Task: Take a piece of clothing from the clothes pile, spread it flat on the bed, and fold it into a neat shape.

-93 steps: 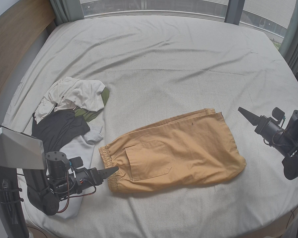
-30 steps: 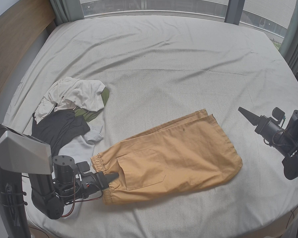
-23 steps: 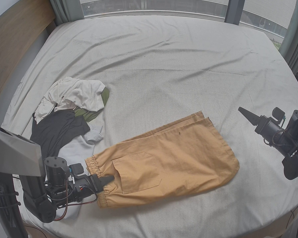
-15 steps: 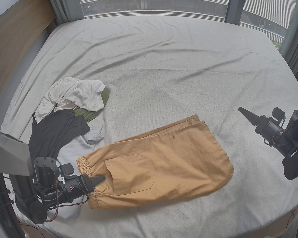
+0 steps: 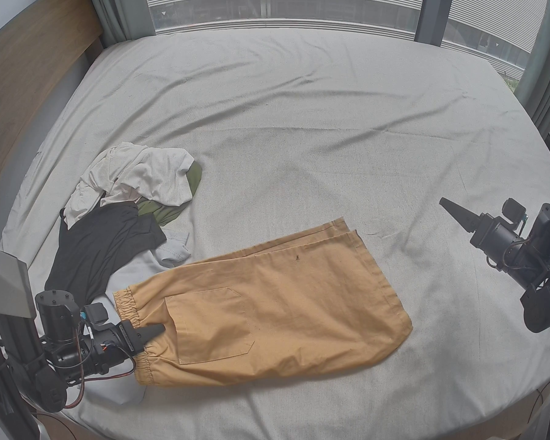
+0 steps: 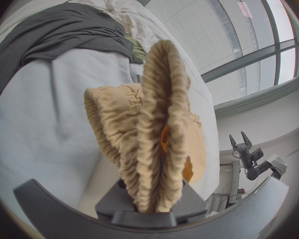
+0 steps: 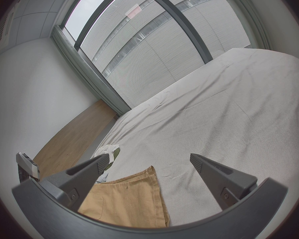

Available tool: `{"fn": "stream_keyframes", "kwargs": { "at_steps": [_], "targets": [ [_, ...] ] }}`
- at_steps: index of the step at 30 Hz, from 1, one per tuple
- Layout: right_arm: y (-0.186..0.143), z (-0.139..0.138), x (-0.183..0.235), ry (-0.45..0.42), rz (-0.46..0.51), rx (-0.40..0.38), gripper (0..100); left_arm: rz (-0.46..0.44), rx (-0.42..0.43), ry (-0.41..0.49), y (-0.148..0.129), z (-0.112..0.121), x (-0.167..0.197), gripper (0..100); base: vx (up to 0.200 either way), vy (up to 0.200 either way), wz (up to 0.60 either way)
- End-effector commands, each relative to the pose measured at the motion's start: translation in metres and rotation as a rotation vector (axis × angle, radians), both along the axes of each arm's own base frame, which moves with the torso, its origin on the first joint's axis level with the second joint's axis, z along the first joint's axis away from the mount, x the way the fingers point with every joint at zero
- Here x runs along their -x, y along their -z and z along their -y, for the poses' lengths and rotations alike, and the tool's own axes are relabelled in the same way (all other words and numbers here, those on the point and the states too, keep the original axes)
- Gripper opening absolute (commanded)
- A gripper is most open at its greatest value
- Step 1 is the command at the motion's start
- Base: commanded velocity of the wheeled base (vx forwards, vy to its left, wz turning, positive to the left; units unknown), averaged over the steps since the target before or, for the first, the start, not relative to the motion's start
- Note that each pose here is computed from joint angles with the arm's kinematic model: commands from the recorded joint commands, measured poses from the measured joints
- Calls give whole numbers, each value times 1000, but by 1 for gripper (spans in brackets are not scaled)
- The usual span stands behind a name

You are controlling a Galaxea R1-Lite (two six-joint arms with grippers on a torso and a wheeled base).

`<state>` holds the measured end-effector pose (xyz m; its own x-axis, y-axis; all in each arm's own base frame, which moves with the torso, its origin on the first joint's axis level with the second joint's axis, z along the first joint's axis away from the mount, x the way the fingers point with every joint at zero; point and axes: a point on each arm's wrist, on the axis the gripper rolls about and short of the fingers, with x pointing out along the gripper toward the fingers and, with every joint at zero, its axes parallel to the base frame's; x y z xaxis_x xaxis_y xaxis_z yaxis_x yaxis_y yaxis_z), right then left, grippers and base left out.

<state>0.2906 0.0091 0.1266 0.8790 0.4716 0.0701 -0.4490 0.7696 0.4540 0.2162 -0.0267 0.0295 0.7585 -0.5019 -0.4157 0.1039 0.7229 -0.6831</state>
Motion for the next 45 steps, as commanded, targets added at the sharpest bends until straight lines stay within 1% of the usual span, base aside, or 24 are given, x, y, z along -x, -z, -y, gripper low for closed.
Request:
{"fn": "stream_keyframes", "kwargs": {
  "at_steps": [1, 6, 7, 11, 12, 15, 21, 30, 37, 41, 42, 45],
  "targets": [
    [0, 0, 0, 0, 0, 0, 100, 19, -2, -35, -5, -14, 4, 0, 0, 0, 0],
    [0, 0, 0, 0, 0, 0, 100, 19, 2, -50, -5, -18, 5, 0, 0, 0, 0],
    [0, 0, 0, -1, 0, 0, 100, 24, 13, -29, -7, -17, 5, 0, 0, 0, 0],
    [0, 0, 0, 0, 1, 0, 100, 42, 18, 0, -10, -12, 6, 0, 0, 0, 0],
    [-1, 0, 0, 0, 3, 0, 100, 56, 22, 29, -13, -6, 5, 0, 0, 0, 0],
    [-1, 0, 0, 0, 3, 0, 100, 76, 30, 65, -17, 3, 4, 0, 0, 0, 0],
    [-4, 0, 2, -2, 9, -9, 100, 114, 59, 104, -25, 17, -3, 0, 0, 0, 0],
    [-5, 0, 2, -3, 11, -13, 100, 162, 60, 153, -30, 36, -11, 0, 0, 0, 0],
    [-5, 0, 2, -3, 11, -13, 100, 231, 66, 183, -38, 57, -24, 0, 0, 0, 0],
    [-5, 0, 2, -3, 11, -13, 100, 258, 99, 212, -45, 70, -29, 0, 0, 0, 0],
    [-5, 0, 2, -2, 10, -12, 100, 263, 119, 230, -47, 77, -31, 0, 0, 0, 0],
    [-5, 1, 2, -1, 8, -13, 100, 273, 137, 261, -50, 88, -35, 0, 0, 0, 0]
  ]
}}
